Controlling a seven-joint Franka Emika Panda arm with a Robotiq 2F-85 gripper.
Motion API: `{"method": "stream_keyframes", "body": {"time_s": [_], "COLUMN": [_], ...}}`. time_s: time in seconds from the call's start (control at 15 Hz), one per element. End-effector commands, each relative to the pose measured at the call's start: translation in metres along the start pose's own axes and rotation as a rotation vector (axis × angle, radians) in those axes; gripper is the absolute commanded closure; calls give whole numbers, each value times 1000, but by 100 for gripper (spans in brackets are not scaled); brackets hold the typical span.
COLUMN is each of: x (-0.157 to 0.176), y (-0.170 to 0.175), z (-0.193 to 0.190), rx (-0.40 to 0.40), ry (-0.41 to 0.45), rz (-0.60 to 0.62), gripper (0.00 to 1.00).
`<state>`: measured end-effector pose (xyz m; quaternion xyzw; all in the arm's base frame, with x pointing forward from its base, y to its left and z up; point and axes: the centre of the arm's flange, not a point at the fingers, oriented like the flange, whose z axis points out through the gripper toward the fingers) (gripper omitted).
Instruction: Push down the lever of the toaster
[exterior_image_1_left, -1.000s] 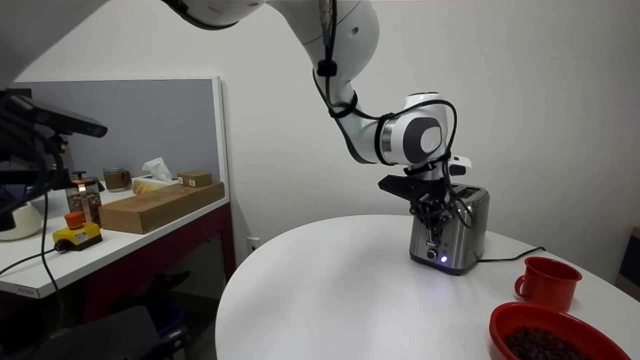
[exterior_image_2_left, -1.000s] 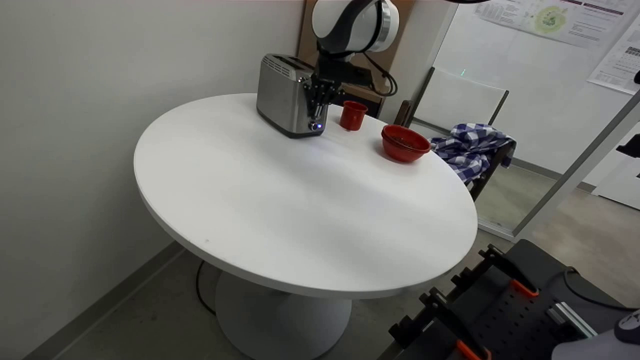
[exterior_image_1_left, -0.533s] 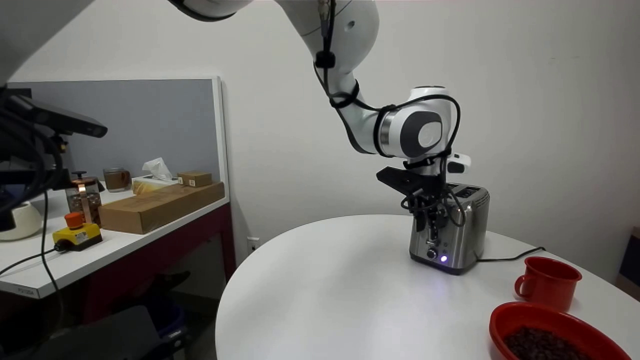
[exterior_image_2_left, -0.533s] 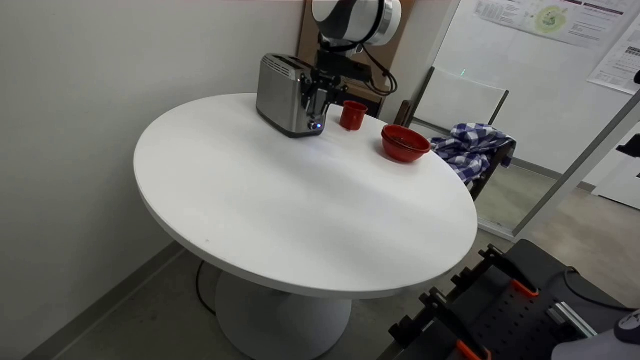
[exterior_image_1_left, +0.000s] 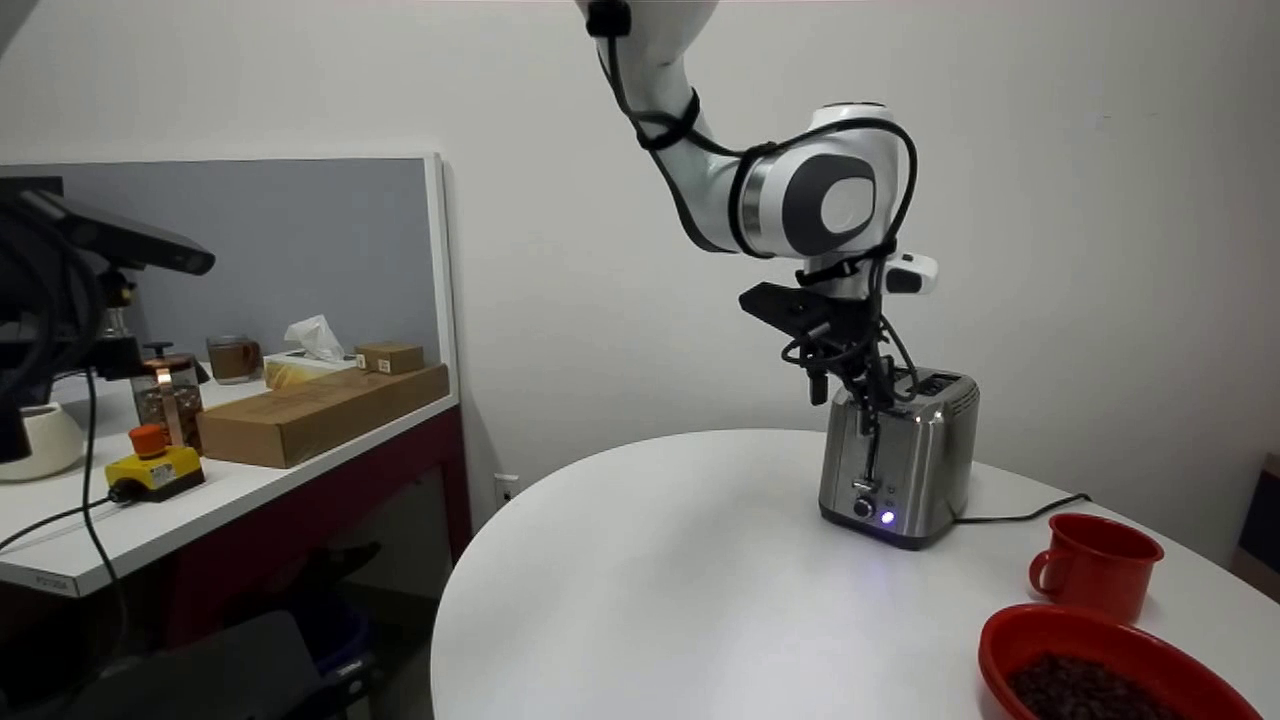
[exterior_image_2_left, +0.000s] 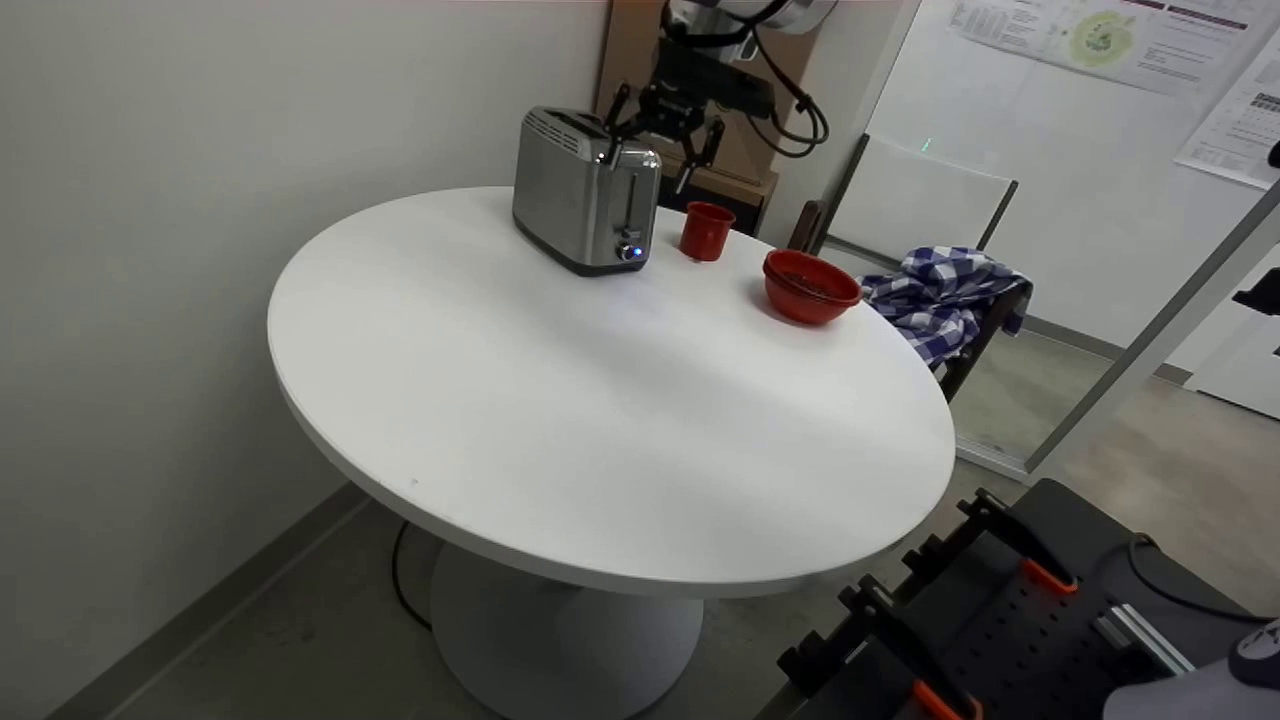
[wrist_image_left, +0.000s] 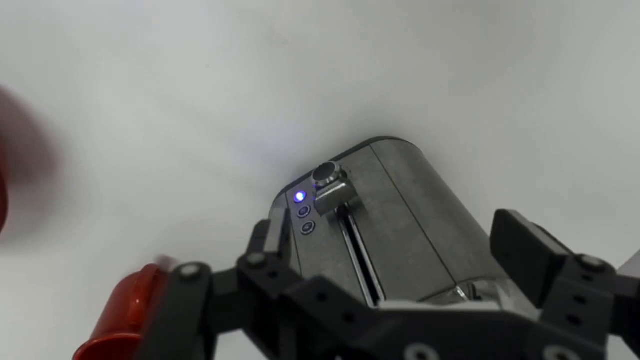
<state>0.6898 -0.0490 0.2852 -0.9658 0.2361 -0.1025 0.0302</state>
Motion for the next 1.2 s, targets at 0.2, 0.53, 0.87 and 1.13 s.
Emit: {"method": "stream_keyframes", "body": {"time_s": [0.2,0.53,0.87,1.13], "x": [-71,-139,-200,-187], "y": [3,-7,-3,-15], "z": [-58,-88,-119,-109], "rx": [40,52,53,42], "ry": [-24,-45,-71,-66], "rz": [-35,-174,-454,-417], "gripper": [0,0,0,0]}}
